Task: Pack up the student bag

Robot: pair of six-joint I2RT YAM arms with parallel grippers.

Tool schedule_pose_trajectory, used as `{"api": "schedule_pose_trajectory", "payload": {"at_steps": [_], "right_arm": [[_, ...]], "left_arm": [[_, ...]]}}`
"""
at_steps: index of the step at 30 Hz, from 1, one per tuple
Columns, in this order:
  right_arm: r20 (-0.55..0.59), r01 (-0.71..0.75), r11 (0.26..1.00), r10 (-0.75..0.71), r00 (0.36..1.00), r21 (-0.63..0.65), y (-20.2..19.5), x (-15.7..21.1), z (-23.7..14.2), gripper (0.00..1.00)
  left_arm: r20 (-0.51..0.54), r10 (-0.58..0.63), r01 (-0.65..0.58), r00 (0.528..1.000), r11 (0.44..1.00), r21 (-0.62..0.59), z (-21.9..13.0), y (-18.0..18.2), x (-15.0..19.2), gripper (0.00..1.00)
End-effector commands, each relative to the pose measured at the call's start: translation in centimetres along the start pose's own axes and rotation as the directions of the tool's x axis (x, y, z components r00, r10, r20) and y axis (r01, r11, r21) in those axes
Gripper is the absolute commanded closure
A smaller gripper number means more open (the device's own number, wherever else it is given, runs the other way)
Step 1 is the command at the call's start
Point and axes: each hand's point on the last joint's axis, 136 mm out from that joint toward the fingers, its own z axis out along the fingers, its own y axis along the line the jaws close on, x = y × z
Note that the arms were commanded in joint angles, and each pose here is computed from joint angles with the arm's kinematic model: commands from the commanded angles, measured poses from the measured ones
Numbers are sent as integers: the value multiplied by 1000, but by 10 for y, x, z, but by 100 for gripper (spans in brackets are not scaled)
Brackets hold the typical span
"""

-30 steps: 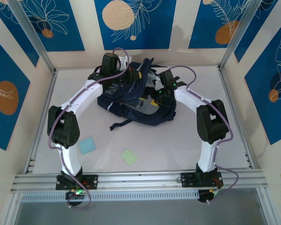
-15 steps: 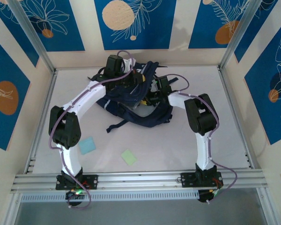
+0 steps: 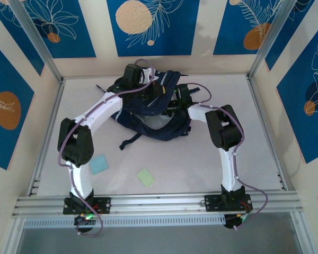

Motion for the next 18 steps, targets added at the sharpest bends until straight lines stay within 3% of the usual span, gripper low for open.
{"api": "schedule_pose_trajectory", "payload": {"at_steps": [1,6,10,15,18], "right_arm": [[-28,60,997,-61,998,-50,43,16,-5,65],[-43,54,997,-52,998,57,28,31,-17,51],[-61,72,993,-66,996,96,28,39,-26,56],[-23,149,933,-149,989,327,3,44,-50,39],[-40,162,946,-157,987,280,8,45,-43,45]], "left_arm": [[44,158,-164,986,964,211,-13,-85,-10,100],[49,173,-179,984,968,174,-15,-79,-13,100],[46,167,-172,985,969,175,-13,-78,-12,100],[54,174,-180,983,968,173,-17,-80,-14,100],[61,171,-180,983,967,182,-19,-83,-15,100]]}}
